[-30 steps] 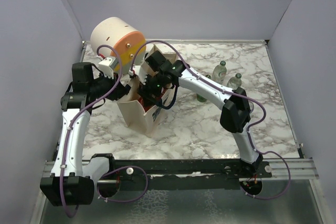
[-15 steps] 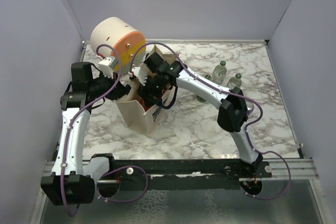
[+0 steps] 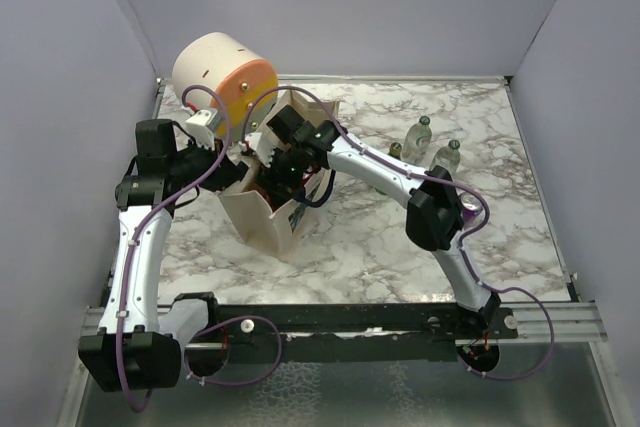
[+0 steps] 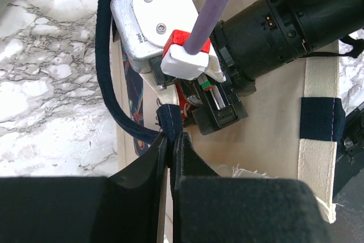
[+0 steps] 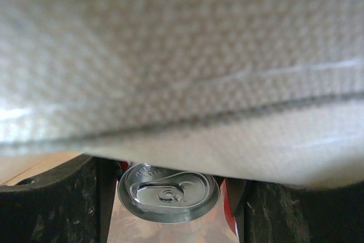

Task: Place the beverage into the canvas bag
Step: Place the drink in the canvas bag, then pick up the drink from the center of the board.

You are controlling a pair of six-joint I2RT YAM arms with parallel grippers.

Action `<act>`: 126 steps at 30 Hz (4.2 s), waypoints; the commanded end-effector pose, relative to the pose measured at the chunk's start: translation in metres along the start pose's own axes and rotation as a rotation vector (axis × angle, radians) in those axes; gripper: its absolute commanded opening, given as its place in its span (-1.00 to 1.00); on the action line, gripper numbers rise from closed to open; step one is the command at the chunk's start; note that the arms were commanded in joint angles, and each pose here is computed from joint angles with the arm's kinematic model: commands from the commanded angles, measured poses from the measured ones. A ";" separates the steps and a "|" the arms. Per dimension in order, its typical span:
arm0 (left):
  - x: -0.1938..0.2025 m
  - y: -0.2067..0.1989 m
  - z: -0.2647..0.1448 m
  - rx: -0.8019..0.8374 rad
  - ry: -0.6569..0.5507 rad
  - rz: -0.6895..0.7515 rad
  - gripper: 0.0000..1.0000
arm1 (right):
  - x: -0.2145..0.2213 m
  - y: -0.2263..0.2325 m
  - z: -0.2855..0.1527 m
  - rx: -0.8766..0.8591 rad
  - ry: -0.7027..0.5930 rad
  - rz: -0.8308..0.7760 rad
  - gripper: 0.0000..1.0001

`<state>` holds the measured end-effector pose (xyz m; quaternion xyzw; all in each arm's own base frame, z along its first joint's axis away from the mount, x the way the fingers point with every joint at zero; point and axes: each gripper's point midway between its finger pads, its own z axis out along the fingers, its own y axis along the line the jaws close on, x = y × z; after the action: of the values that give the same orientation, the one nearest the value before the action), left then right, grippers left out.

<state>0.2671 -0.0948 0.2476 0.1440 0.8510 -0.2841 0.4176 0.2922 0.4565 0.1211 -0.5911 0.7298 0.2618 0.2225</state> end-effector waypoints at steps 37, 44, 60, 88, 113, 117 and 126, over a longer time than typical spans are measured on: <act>0.004 0.002 -0.004 -0.009 -0.041 0.053 -1.00 | -0.051 0.016 -0.007 -0.086 -0.172 -0.068 0.72; 0.005 0.002 -0.003 -0.009 -0.038 0.050 -1.00 | -0.056 0.017 -0.016 -0.077 -0.190 -0.078 0.83; 0.002 0.004 -0.001 -0.016 -0.044 0.036 -1.00 | -0.088 0.009 -0.057 -0.011 -0.309 -0.113 0.84; -0.033 0.018 0.007 -0.015 -0.053 0.163 -1.00 | -0.139 -0.050 -0.196 0.343 -0.545 -0.127 0.81; -0.045 0.007 0.006 0.045 -0.078 0.199 0.05 | 0.009 -0.106 -0.284 0.679 -0.360 0.145 0.80; -0.054 0.007 0.006 0.043 -0.102 0.206 0.24 | 0.045 -0.126 -0.298 0.709 -0.342 0.243 0.80; -0.073 0.009 0.008 0.036 -0.144 0.190 0.45 | 0.106 -0.118 -0.285 0.655 -0.273 0.344 0.79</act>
<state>0.3107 -0.0907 0.2756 0.2050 0.8156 -0.2627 0.4731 0.4033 0.1746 0.2657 -0.3139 0.8242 0.0969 0.4612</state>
